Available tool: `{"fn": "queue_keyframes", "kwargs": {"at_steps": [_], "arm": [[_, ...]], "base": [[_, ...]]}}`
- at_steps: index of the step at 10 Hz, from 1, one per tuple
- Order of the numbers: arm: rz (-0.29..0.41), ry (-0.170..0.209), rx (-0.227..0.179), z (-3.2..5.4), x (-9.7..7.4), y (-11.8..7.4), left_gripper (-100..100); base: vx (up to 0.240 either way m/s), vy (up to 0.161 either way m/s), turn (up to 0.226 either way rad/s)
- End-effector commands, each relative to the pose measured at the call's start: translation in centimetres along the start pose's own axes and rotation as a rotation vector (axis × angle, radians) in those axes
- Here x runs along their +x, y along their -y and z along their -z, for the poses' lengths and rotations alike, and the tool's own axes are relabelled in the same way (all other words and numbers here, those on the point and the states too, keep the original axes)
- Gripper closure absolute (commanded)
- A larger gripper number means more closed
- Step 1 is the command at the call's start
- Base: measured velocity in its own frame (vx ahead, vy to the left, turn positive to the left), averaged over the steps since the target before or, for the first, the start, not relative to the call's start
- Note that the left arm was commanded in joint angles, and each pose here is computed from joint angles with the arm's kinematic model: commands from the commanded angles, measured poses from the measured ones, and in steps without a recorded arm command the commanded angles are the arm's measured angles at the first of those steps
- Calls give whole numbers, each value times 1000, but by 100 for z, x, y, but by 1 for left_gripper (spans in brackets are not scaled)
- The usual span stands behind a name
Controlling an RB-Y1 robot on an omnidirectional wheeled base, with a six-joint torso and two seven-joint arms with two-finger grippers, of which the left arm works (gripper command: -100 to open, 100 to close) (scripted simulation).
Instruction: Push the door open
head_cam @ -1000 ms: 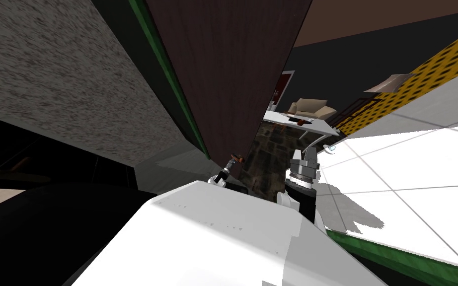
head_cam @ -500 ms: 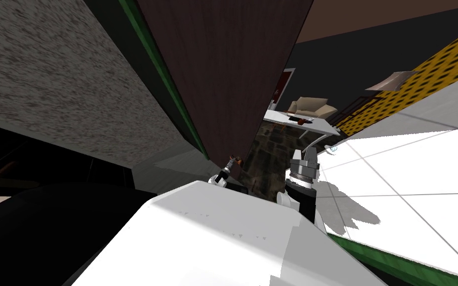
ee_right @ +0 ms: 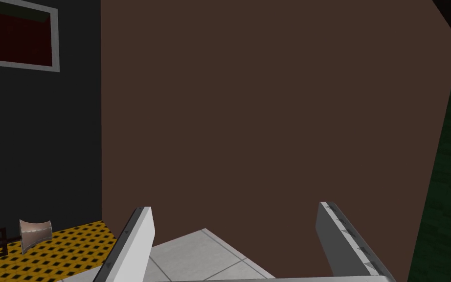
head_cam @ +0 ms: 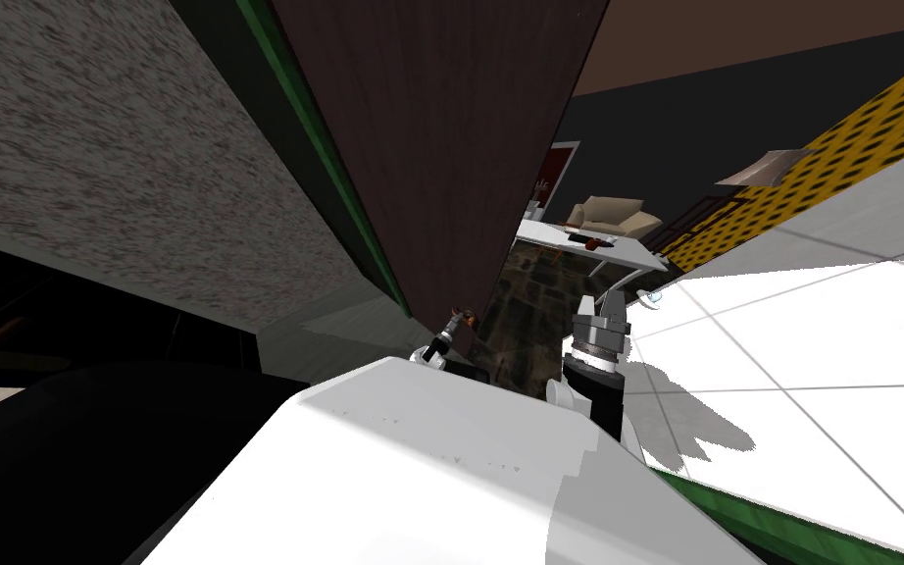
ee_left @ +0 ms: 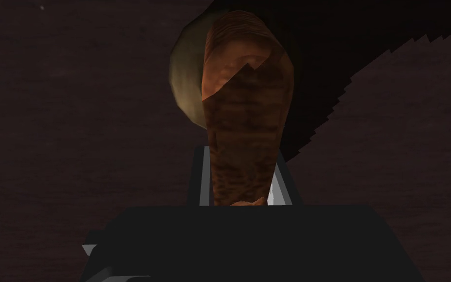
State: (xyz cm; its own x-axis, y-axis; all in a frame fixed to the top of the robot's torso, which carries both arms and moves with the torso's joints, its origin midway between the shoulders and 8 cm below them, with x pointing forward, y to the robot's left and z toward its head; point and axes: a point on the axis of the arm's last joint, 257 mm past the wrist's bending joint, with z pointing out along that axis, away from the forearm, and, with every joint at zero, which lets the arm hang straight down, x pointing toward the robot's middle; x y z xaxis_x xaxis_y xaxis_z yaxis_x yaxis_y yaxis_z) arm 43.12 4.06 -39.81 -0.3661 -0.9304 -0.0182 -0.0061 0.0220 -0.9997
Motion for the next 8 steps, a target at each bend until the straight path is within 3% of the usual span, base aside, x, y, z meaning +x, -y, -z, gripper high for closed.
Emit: {"fn": "queue_keyframes", "kwargs": {"at_steps": [1, 8], "arm": [[-9, 21, 14, -45, -127, 50, 100], [-31, 121, 6, -17, -661, 20, 100]], "base": [[142, -106, 28], [162, -131, 51]]}}
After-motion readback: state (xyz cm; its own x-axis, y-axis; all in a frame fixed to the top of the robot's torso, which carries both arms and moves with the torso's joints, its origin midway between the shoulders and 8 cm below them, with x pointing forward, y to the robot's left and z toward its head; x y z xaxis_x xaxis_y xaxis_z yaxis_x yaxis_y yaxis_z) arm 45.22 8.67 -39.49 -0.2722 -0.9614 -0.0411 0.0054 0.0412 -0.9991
